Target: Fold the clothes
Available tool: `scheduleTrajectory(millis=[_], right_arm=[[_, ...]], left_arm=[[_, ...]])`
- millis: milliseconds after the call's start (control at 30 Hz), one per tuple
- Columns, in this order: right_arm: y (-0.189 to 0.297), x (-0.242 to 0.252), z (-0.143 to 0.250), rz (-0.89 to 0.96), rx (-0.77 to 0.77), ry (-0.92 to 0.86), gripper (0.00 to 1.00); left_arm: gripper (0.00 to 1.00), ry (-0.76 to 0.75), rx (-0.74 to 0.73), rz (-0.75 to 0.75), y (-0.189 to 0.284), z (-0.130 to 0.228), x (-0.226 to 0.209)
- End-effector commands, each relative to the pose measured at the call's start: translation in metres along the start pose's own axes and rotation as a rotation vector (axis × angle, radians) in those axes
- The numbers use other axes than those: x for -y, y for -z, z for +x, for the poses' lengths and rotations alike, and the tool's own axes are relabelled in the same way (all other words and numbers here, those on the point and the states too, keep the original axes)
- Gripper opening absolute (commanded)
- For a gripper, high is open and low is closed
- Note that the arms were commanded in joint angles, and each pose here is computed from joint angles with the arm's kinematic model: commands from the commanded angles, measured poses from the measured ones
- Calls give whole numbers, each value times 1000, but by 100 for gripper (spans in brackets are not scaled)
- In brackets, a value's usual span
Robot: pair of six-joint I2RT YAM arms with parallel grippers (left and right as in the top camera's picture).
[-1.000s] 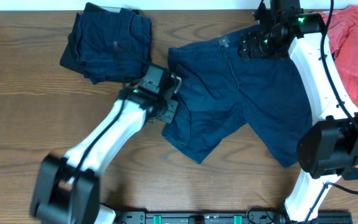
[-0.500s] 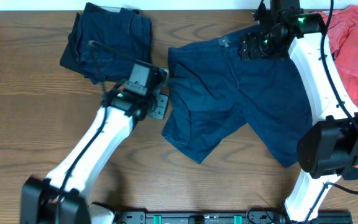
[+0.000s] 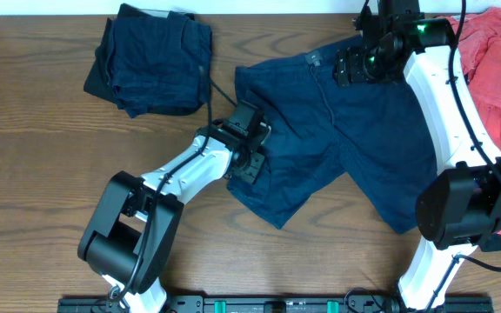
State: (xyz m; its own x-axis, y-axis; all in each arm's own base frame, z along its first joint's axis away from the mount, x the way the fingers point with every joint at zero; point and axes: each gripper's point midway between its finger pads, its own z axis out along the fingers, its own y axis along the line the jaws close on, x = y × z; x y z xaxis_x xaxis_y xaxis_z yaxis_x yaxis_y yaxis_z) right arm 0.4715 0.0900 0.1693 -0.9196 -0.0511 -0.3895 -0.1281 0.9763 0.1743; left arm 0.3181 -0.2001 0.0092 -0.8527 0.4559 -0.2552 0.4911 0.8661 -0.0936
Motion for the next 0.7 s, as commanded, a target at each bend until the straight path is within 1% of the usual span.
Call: scheduleTrajectory(millis=[0, 133, 233, 367, 500, 667], right_arm=[[-2, -4, -2, -5, 5, 4, 85], [-2, -4, -4, -6, 15, 5, 86], [-2, -4, -4, -5, 15, 6, 87], [-2, -4, -4, -5, 14, 6, 87], [-2, -3, -3, -4, 9, 15, 89], [-2, -2, -2, 1, 4, 51, 89]], left_arm=[[56, -43, 24, 2, 4, -9, 1], [61, -47, 38, 7, 10, -11, 4], [68, -57, 73, 9, 21, -19, 7], [81, -68, 162, 18, 34, -39, 17], [81, 23, 223, 40, 28, -56, 26], [81, 216, 231, 66, 4, -63, 26]])
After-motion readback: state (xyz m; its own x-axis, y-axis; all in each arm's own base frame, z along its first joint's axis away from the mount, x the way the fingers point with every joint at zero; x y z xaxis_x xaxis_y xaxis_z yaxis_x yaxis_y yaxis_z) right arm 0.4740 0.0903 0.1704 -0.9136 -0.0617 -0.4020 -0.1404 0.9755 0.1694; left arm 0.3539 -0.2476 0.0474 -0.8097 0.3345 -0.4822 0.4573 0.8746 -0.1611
